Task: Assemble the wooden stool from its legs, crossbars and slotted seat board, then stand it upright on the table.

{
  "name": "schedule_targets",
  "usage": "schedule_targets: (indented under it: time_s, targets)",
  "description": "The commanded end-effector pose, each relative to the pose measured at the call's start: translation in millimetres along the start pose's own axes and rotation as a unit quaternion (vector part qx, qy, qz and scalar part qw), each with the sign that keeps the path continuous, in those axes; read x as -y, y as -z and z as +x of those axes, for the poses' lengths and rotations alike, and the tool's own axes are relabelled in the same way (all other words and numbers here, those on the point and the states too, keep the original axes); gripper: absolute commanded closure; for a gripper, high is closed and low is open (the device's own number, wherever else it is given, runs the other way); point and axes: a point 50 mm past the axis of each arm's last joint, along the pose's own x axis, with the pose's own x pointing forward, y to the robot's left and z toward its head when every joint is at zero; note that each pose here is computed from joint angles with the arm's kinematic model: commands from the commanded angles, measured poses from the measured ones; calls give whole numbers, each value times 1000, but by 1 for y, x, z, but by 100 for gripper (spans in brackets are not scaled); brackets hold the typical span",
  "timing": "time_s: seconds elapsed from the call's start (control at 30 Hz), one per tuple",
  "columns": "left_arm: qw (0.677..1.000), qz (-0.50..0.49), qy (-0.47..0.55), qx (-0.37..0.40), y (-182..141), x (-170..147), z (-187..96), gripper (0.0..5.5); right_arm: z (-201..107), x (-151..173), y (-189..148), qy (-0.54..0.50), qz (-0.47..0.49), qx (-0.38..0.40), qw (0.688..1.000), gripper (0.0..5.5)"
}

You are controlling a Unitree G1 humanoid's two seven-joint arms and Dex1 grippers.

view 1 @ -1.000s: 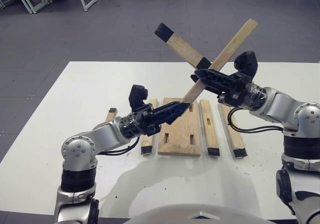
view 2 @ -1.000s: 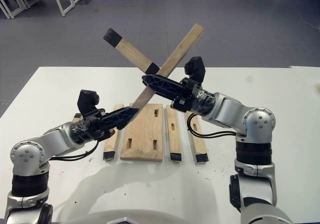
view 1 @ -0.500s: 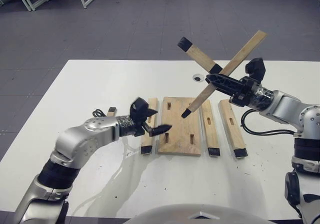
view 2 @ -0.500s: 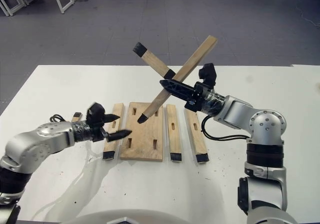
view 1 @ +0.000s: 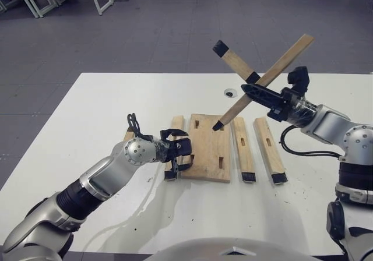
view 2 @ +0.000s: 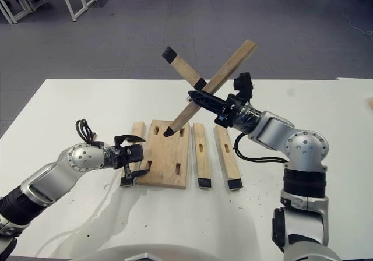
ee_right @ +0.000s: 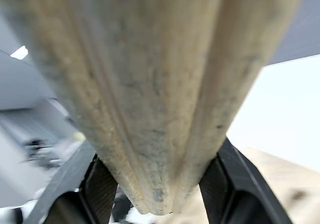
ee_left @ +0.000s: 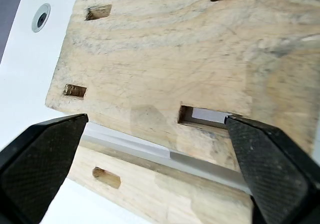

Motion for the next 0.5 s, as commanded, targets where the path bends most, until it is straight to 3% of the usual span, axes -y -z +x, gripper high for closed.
schedule_targets:
  time_s: [0.03,0.3,0.5]
  targets:
    - [994,11,93,-54,27,29,-15,43,-3,5,3,3,-57,-16,998,347]
    - [981,90,151,-83,70,39,-41,43,3,10,30,-30,-143,-79,986,347]
    - [985,87,133,-62,71,39,-35,43,12,5,57,-55,-159,-106,980,347]
